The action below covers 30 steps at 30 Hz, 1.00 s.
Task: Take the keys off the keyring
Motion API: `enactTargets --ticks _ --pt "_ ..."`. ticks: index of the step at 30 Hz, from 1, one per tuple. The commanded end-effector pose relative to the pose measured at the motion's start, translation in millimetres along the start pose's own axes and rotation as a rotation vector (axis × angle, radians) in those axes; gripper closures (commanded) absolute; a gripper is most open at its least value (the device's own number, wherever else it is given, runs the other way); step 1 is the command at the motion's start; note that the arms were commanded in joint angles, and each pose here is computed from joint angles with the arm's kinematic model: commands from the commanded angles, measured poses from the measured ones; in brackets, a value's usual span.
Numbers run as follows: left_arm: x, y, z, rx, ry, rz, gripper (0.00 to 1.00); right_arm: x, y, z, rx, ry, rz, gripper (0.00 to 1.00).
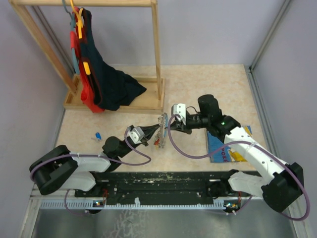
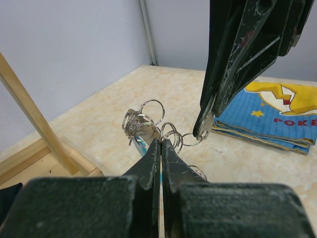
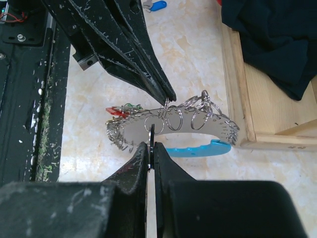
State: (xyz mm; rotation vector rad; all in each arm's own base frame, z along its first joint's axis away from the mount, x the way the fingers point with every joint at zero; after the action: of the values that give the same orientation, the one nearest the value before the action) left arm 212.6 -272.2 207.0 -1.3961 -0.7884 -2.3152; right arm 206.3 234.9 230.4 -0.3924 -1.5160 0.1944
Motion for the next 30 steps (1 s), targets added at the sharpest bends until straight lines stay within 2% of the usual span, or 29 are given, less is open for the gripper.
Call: enactTargets --ticks 1,21,25,30 --pt "14 2 21 0.103 0.054 -0.032 1.0 25 -12 1 -0.003 -0.023 -0.05 1.0" --pt "-3 13 -2 -0.055 0.078 0.021 1.0 34 -15 -13 -0.091 0.01 -0.066 1.0" --pt "-1 13 0 -0.041 0.071 0.015 1.0 35 -14 -13 -0.09 0.03 -0.075 1.0" --pt "6 9 11 0.059 0.032 -0.027 1.0 37 -11 -14 -0.087 0.071 -0.091 1.0"
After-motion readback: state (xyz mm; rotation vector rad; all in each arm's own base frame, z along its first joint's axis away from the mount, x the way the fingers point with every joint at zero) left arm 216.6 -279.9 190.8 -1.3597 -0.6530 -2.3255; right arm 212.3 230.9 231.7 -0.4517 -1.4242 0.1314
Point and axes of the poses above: each gripper's point midway between its finger pads, its own y axis out along the fingers, its own z axis along the line the jaws close on, x = y × z, the point moved 3 cm from there along -y, back along the fingers, and after that the axes turned 12 degrees about y, right-handed, at the moved point
